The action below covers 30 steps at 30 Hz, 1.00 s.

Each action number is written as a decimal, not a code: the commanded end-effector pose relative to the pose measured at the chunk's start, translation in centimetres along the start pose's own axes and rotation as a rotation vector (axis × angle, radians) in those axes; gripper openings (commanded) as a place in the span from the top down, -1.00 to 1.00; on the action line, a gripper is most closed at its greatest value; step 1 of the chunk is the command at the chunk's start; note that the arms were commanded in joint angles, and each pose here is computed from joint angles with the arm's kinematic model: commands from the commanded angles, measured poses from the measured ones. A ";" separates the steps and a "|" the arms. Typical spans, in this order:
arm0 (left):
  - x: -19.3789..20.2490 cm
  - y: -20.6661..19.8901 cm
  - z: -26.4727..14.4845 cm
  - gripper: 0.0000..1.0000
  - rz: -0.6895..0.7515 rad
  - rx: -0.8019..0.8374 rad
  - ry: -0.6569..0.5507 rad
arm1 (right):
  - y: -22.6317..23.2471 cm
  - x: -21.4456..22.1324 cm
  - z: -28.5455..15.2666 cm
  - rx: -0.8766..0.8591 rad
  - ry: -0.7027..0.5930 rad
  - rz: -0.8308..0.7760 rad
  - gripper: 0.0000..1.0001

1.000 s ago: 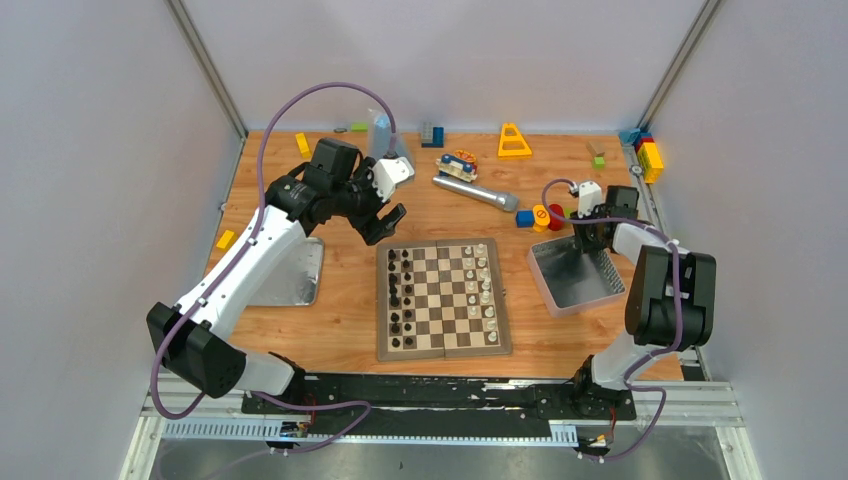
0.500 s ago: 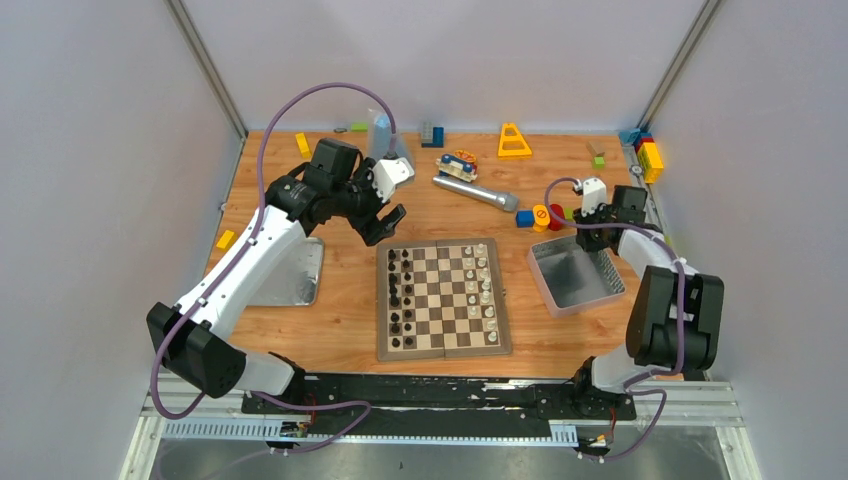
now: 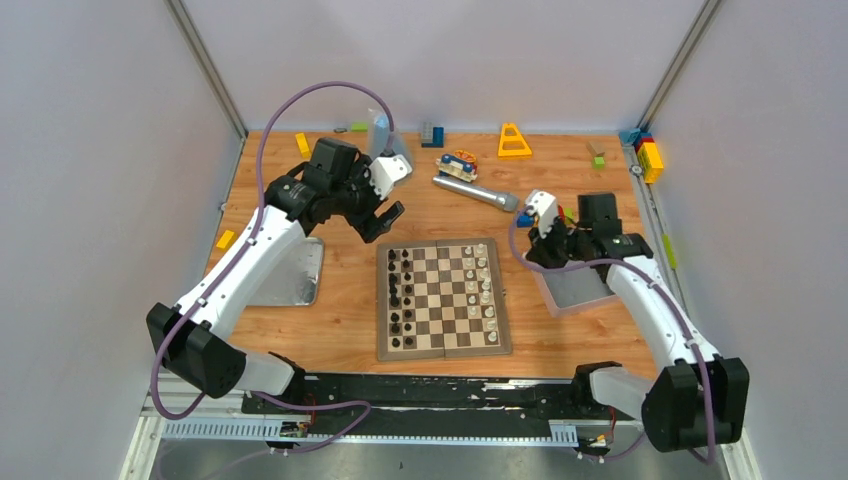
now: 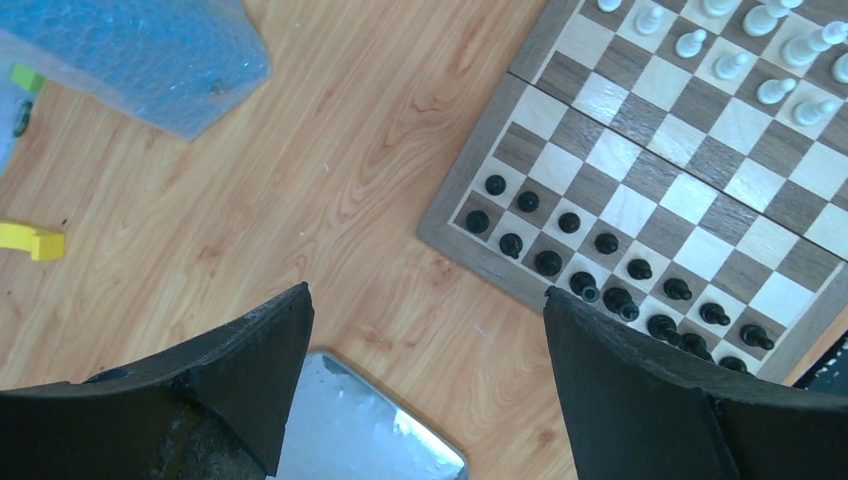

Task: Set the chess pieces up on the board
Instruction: Place the chess piece on the chessboard.

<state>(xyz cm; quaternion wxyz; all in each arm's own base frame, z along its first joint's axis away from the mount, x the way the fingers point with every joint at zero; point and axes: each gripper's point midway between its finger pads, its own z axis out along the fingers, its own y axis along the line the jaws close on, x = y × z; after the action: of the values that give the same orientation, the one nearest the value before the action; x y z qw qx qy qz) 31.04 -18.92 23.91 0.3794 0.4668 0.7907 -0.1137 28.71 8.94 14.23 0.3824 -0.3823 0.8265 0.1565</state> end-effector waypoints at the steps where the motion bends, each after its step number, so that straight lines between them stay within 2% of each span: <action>1: -1.6 2.1 -1.9 -0.87 -0.015 -0.108 -0.072 | 7.2 -1.5 0.4 -0.218 -0.003 -0.124 1.00; 7: -1.4 3.7 -2.7 -0.99 -0.037 -0.168 -0.091 | 14.0 -1.1 1.5 -0.384 0.053 -0.263 1.00; 12: -0.9 4.7 -3.1 -1.00 -0.048 -0.195 -0.103 | 16.9 0.7 2.9 -0.455 0.116 -0.333 1.00; 30: -1.2 4.6 -3.2 -1.00 -0.087 -0.168 -0.148 | 18.7 3.4 6.8 -0.469 0.224 -0.393 1.00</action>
<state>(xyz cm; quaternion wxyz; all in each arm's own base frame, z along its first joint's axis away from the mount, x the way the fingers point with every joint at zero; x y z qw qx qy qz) 33.77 -15.11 25.67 0.4367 0.3985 0.8025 -0.0810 15.96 22.35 6.65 0.1963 -0.6248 0.7198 0.2304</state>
